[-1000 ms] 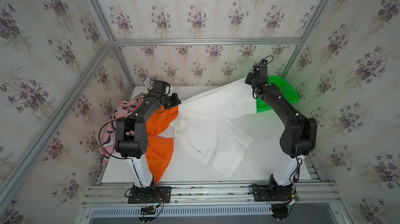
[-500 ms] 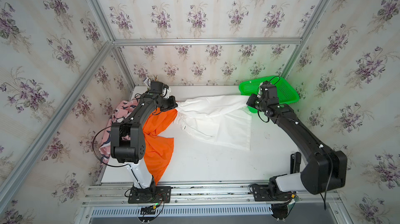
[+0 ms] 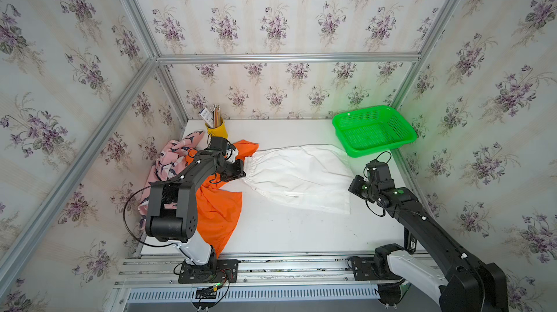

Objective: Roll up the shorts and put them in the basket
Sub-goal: Fold the shorts at the center of the board.

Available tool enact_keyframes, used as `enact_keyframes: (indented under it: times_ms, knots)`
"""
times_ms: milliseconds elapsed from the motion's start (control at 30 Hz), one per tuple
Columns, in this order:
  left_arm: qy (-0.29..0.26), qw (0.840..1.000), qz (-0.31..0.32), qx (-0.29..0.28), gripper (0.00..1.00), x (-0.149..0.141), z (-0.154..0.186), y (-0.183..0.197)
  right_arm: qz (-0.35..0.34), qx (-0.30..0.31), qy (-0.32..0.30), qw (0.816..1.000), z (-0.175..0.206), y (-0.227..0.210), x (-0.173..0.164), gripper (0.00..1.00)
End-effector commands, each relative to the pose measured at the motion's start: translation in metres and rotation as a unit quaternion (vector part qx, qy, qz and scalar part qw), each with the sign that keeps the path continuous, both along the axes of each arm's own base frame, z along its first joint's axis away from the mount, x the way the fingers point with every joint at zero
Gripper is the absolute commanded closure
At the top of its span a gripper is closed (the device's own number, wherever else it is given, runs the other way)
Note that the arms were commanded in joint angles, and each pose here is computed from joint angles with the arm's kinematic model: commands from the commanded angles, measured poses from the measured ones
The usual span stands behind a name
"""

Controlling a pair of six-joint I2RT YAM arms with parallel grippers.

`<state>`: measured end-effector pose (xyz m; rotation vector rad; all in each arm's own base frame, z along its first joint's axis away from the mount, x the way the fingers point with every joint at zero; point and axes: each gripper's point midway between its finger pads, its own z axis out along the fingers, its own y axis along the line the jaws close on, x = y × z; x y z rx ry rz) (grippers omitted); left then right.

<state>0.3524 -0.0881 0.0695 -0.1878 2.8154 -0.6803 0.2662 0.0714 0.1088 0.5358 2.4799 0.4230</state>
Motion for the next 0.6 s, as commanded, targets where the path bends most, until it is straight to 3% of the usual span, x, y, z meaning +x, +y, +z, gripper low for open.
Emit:
enact_keyframes:
  times_ms: [0,167,400,500,533,567]
  knots:
    - [-0.005,1.000,-0.002,0.014,0.88,0.000,0.000,0.004,-0.019,0.002,-0.004,1.000,0.002,-0.005,-0.004,1.00]
    - [-0.036,0.998,0.018,0.054,0.99,0.004,0.018,0.019,-0.021,0.006,0.001,1.000,0.013,-0.007,-0.019,1.00]
    - [-0.034,0.995,0.043,0.086,0.98,0.005,0.015,0.037,-0.039,0.021,0.022,0.999,0.002,-0.012,-0.045,1.00]
    - [-0.020,0.994,0.053,0.089,0.88,0.003,0.003,0.040,-0.056,0.060,0.060,0.995,-0.027,-0.006,-0.063,1.00]
    - [-0.017,0.994,0.055,0.089,0.80,0.001,0.001,0.040,-0.059,0.074,0.070,0.993,-0.036,-0.003,-0.068,0.95]
    - [-0.016,0.995,0.055,0.087,0.73,-0.001,0.001,0.040,-0.064,0.086,0.076,0.991,-0.041,-0.001,-0.073,0.84]
